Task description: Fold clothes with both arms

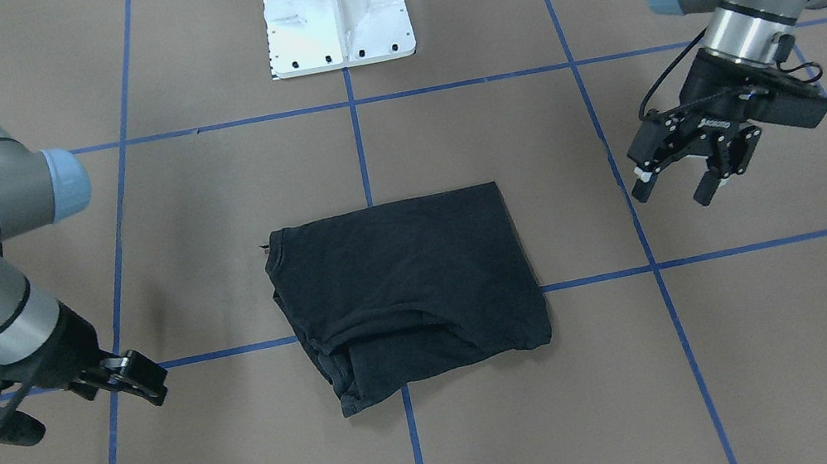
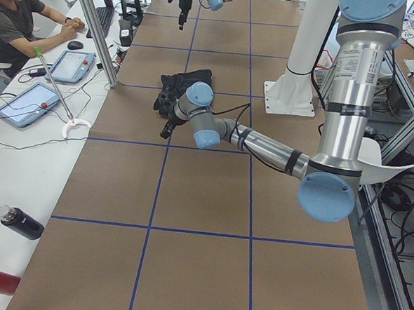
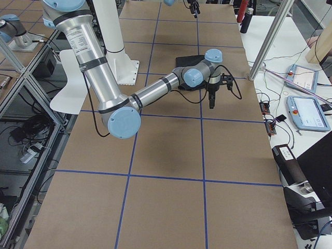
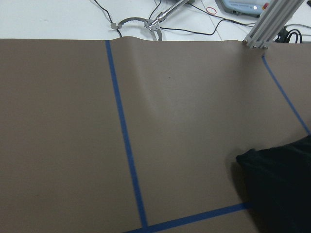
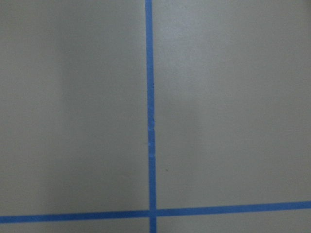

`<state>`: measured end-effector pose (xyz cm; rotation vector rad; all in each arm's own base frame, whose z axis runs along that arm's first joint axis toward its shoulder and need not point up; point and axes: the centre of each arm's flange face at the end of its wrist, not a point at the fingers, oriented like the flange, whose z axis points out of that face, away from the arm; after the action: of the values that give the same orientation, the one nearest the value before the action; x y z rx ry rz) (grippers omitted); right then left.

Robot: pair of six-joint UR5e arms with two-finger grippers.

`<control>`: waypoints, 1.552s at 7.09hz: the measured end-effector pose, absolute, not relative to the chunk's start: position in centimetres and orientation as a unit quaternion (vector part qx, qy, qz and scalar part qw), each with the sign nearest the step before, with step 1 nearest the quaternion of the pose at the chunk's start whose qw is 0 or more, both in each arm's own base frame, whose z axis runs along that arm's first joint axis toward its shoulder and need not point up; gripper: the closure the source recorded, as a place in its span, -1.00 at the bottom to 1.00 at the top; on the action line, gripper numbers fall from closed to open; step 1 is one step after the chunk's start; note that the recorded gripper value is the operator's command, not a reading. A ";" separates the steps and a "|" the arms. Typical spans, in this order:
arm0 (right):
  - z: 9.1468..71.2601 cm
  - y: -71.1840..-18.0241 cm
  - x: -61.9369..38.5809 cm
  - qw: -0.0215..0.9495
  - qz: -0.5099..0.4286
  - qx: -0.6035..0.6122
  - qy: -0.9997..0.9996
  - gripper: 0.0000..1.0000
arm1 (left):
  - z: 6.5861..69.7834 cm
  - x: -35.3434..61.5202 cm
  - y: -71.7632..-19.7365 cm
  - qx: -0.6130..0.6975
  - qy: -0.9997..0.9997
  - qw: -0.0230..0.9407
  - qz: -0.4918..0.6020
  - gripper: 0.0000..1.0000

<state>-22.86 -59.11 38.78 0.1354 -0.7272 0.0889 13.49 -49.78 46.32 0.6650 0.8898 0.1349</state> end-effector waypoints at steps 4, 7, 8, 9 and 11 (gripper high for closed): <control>49.4 -50.4 -8.8 0.932 -0.017 0.041 -0.360 -1.00 | 59.1 -2.1 -45.6 0.292 0.356 0.872 0.165 -1.00; 55.4 -46.8 -3.1 0.931 -0.066 0.024 -0.359 -1.00 | 61.3 -5.6 -45.7 0.215 0.355 0.900 0.137 -1.00; 56.2 -46.4 -2.6 0.927 -0.073 0.014 -0.368 -1.00 | 61.0 -6.1 -45.8 0.199 0.356 0.904 0.125 -1.00; 56.4 -46.3 -2.5 0.923 -0.075 0.010 -0.378 -1.00 | 60.7 -6.4 -45.7 0.191 0.358 0.906 0.118 -1.00; 56.6 -46.6 -2.5 0.920 -0.075 0.011 -0.384 -1.00 | 60.4 -6.6 -45.0 0.202 0.355 0.903 0.131 -1.00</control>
<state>-2.45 -46.57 56.56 0.0221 -0.7886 -0.1551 -6.62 -44.96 60.44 0.4174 0.7328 0.2711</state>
